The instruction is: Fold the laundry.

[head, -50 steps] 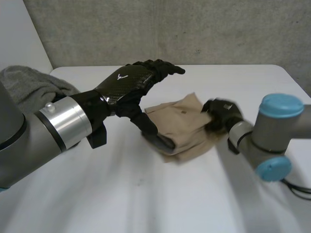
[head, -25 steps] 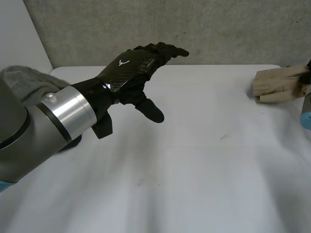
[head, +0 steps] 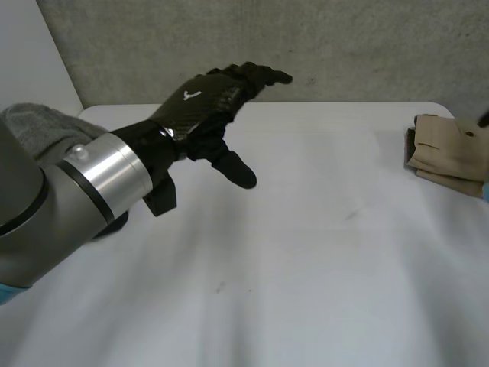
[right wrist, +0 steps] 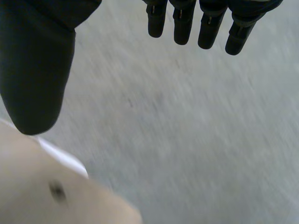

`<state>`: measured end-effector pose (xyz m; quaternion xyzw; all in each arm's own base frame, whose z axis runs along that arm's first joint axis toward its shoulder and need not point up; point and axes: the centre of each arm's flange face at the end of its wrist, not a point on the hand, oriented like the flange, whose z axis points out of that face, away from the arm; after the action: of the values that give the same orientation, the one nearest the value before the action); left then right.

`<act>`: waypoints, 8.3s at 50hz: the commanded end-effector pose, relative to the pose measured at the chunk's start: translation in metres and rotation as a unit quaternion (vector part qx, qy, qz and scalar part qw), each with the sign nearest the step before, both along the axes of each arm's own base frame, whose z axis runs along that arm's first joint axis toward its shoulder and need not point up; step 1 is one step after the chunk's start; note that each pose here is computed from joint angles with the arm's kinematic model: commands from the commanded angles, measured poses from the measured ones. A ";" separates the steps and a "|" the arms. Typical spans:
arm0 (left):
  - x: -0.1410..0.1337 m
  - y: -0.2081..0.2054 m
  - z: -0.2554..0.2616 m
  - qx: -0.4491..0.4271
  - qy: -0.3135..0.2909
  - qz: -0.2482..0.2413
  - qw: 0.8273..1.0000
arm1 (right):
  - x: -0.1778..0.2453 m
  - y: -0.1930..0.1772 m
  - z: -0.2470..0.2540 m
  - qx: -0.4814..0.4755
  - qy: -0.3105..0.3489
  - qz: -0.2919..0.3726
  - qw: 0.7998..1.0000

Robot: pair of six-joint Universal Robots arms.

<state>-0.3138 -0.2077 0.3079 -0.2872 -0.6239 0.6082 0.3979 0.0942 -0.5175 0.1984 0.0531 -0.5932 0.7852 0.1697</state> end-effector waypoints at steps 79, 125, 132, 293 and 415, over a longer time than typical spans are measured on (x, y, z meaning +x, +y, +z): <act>0.036 -0.053 -0.054 -0.009 -0.076 0.232 0.970 | 0.143 0.201 0.027 0.299 0.014 0.329 0.896; 0.031 -0.101 -0.180 0.003 -0.221 0.162 0.962 | 0.127 0.303 -0.019 0.344 0.216 0.339 0.848; 0.013 -0.107 -0.200 -0.014 -0.250 0.150 0.956 | 0.129 0.293 -0.043 0.333 0.217 0.330 0.856; 0.051 -0.112 -0.099 0.022 -0.154 0.206 0.966 | 0.176 0.278 0.117 0.104 0.135 0.448 0.878; 0.079 -0.066 -0.190 0.187 -0.255 0.228 0.921 | 0.109 0.121 -0.053 0.429 0.086 0.275 0.856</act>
<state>-0.2304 -0.2699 0.1211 -0.1961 -0.8601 0.4515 0.1337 0.1995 -0.3955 0.1536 0.3386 -0.8173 0.4634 -0.0510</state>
